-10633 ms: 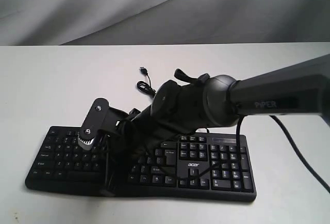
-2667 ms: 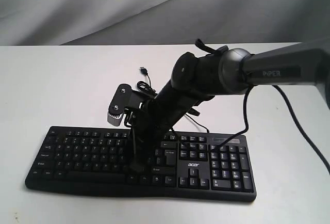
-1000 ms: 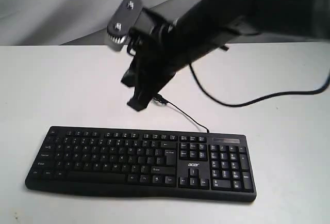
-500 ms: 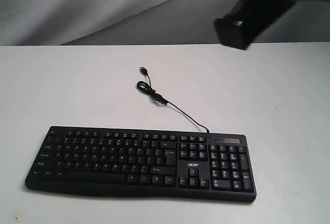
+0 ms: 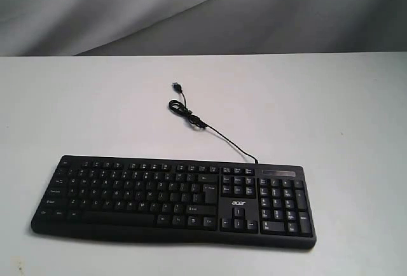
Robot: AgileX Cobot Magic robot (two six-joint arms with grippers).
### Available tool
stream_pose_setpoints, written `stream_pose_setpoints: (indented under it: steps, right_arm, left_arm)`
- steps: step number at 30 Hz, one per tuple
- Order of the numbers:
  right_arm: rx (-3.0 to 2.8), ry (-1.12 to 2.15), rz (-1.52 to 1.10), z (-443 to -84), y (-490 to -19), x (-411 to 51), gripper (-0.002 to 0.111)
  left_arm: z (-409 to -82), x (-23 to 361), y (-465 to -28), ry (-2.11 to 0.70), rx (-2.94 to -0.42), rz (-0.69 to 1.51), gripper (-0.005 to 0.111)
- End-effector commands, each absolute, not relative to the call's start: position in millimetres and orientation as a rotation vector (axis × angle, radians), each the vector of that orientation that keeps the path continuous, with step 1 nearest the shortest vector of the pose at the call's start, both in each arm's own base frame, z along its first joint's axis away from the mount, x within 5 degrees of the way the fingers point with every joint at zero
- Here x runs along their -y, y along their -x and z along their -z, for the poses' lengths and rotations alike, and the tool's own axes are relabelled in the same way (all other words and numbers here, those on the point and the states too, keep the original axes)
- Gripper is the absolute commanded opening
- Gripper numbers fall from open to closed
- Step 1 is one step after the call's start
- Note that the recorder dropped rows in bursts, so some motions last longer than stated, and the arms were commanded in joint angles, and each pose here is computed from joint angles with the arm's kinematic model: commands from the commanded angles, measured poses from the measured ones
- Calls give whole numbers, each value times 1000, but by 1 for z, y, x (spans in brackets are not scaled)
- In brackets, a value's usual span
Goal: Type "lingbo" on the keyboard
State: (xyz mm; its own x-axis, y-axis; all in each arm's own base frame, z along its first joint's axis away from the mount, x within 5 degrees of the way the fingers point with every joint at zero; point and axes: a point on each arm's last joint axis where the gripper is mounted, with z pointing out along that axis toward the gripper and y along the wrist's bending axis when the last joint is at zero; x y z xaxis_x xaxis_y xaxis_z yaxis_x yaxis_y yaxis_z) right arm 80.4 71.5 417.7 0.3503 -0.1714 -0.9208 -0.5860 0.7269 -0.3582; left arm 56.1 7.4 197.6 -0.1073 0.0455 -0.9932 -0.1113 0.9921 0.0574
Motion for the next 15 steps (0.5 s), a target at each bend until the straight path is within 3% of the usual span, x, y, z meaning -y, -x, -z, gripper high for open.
stream_pose_setpoints:
  steps: [1,5,10,15]
  right_arm:
    - [-1111,665,-315,-428,-55,-49,0]
    - [-1107,601,-391,-419,-39,-38,0]
    - [-1236,241,-558,-372,-46,-26,0]
    - [-1268,134,-317,-346,-38,-13,0]
  left_arm:
    - [-196,-7,-57,46,-1678,-126,1]
    - [-196,-7,-57,46,-1678,-126,1]
    - [-195,-7,-58,47,-1703,-126,1]
    - [-195,-7,-58,47,-1703,-126,1]
